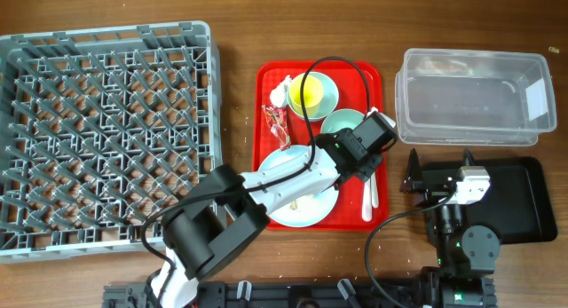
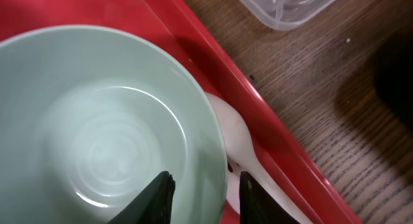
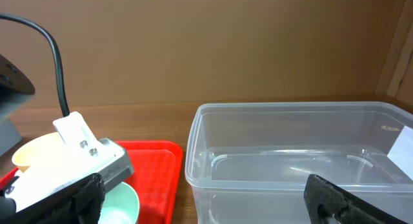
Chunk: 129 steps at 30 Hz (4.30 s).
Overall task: Sort waste into correct bins and load items into the dishwasher rack
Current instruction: 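Grasp the rim of the light-blue bowl with the left gripper, then carry the bowl to the rack and set it upside down, then reach the left gripper to the yellow cup and grasp its rim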
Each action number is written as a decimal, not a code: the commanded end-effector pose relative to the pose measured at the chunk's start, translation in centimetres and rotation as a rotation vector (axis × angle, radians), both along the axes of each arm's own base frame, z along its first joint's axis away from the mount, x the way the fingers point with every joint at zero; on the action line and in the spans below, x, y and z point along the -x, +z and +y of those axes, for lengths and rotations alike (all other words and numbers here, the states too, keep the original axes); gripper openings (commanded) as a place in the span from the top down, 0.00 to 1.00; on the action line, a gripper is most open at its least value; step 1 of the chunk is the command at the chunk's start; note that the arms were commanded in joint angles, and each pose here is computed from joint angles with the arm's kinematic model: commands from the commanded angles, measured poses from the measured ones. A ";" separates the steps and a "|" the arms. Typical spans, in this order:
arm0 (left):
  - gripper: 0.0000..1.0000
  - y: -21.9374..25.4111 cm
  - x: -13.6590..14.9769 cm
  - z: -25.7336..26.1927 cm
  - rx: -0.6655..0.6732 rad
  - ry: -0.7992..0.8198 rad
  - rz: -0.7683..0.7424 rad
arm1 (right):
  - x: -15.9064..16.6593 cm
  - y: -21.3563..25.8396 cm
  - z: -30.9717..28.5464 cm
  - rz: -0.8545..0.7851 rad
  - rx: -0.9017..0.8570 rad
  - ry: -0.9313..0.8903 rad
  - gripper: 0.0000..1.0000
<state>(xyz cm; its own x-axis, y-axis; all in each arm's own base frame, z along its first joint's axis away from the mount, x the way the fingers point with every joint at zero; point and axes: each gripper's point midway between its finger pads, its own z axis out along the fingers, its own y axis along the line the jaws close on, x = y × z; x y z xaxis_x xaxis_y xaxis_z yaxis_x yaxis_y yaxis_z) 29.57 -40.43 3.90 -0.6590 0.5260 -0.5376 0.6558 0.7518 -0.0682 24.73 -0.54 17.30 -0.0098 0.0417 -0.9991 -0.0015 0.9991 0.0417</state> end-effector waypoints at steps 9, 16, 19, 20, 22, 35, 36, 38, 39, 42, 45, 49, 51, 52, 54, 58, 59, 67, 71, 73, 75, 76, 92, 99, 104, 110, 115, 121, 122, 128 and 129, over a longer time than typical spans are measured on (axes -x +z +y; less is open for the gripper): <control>0.92 -1.0 -0.1 -0.6 0.023 0.025 0.031 | 0.0 0.1 -0.3 -0.006 -0.011 -0.014 0.00; 0.96 3.3 -0.8 -1.6 0.140 0.074 0.000 | 0.0 0.1 -0.3 -0.006 -0.011 -0.014 0.00; 0.96 8.4 -0.8 -2.0 0.269 0.121 -0.016 | 0.0 0.1 -0.3 -0.006 -0.011 -0.014 0.00; 0.96 9.9 -0.9 -2.0 0.296 0.119 -0.033 | 0.0 0.1 -0.3 -0.006 -0.011 -0.014 0.00; 0.96 14.4 -0.9 -1.6 0.378 0.120 -0.081 | 0.0 0.1 -0.3 -0.006 -0.011 -0.014 0.00; 0.96 27.0 -11.5 32.5 0.978 0.746 0.240 | 0.0 0.1 -0.3 -0.006 -0.011 -0.014 0.00; 0.96 26.4 -11.9 35.1 1.027 0.767 0.283 | 0.0 0.1 -0.3 -0.006 -0.011 -0.014 0.00; 0.96 24.7 -12.6 40.5 1.107 0.847 0.337 | 0.0 0.1 -0.3 -0.006 -0.011 -0.014 0.00; 0.96 24.0 -12.7 42.6 1.136 0.878 0.346 | 0.0 0.1 -0.3 -0.006 -0.011 -0.014 0.00; 0.96 22.5 -12.8 47.6 1.234 0.915 0.372 | 0.0 0.1 -0.3 -0.006 -0.011 -0.014 0.00; 0.96 20.7 -13.0 50.6 1.271 0.966 0.382 | 0.0 0.1 -0.3 -0.006 -0.011 -0.014 0.00; 0.96 18.6 -14.0 52.1 1.310 0.931 0.390 | 0.0 0.1 -0.3 -0.006 -0.011 -0.014 0.00; 0.96 17.8 -14.6 52.3 1.335 0.875 0.395 | 0.0 0.1 -0.3 -0.006 -0.011 -0.014 0.00; 0.96 17.3 -14.8 52.4 1.341 0.871 0.402 | 0.0 0.1 -0.3 -0.006 -0.011 -0.014 0.00; 0.96 15.7 -15.3 52.8 1.373 0.913 0.464 | 0.0 0.1 -0.3 -0.006 -0.011 -0.014 0.00; 0.96 14.2 -15.9 53.3 1.380 0.952 0.486 | 0.0 0.1 -0.3 -0.006 -0.011 -0.014 0.00; 0.96 14.2 -15.9 53.4 1.378 0.956 0.484 | 0.0 0.1 -0.3 -0.005 -0.011 -0.014 0.00; 0.88 11.6 -13.3 56.9 1.407 1.206 0.589 | 0.0 0.1 -0.3 -0.005 -0.011 -0.014 0.00; 0.44 12.5 -12.3 57.9 1.474 1.174 0.596 | 0.0 0.1 -0.3 -0.005 -0.012 -0.014 0.00; 0.40 12.5 -11.8 58.8 1.484 1.196 0.586 | 0.0 0.1 -0.3 -0.005 -0.011 -0.014 0.00; 0.39 12.7 -11.2 60.1 1.496 1.218 0.559 | 0.0 0.1 -0.3 -0.005 -0.011 -0.014 0.00; 0.38 12.8 -10.9 60.7 1.503 1.229 0.546 | 0.0 0.1 -0.3 -0.005 -0.011 -0.014 0.00; 0.96 12.6 -8.6 60.6 1.141 1.480 0.409 | 0.0 0.1 -0.3 -0.003 -0.012 -0.014 0.00; 0.96 15.7 -12.4 37.0 0.804 0.850 0.446 | 0.0 0.1 -0.3 -0.003 -0.012 -0.014 0.00; 0.34 13.7 -11.9 21.3 0.425 0.607 0.208 | 0.0 0.1 -0.3 -0.003 -0.012 -0.014 0.00; 0.21 14.8 -10.1 9.2 0.196 0.282 -0.245 | 0.0 0.1 -0.3 -0.003 -0.012 -0.014 0.00; 0.38 9.9 -11.4 8.3 0.103 0.281 -0.253 | 0.0 0.1 -0.3 -0.003 -0.012 -0.014 0.00; 0.42 5.8 -11.4 8.6 0.034 0.281 -0.194 | 0.0 0.1 -0.3 -0.003 -0.012 -0.014 0.00; 0.43 5.1 -11.4 8.7 0.022 0.281 -0.183 | 0.0 0.1 -0.3 -0.003 -0.012 -0.014 0.00; 0.51 4.3 -11.3 8.8 0.005 0.281 -0.169 | 0.0 0.1 -0.3 -0.003 -0.012 -0.014 0.00; 0.55 4.2 -11.2 9.0 -0.003 0.282 -0.162 | 0.0 0.1 -0.3 -0.003 -0.012 -0.014 0.00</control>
<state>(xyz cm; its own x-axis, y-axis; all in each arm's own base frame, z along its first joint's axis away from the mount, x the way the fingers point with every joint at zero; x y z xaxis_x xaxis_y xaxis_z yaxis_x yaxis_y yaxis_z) 40.56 -32.14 8.77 -0.6782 0.3220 -0.6606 0.4303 0.9027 -0.0019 24.73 -0.54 17.28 -0.0105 0.0414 -0.9991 -0.0015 0.9991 0.0414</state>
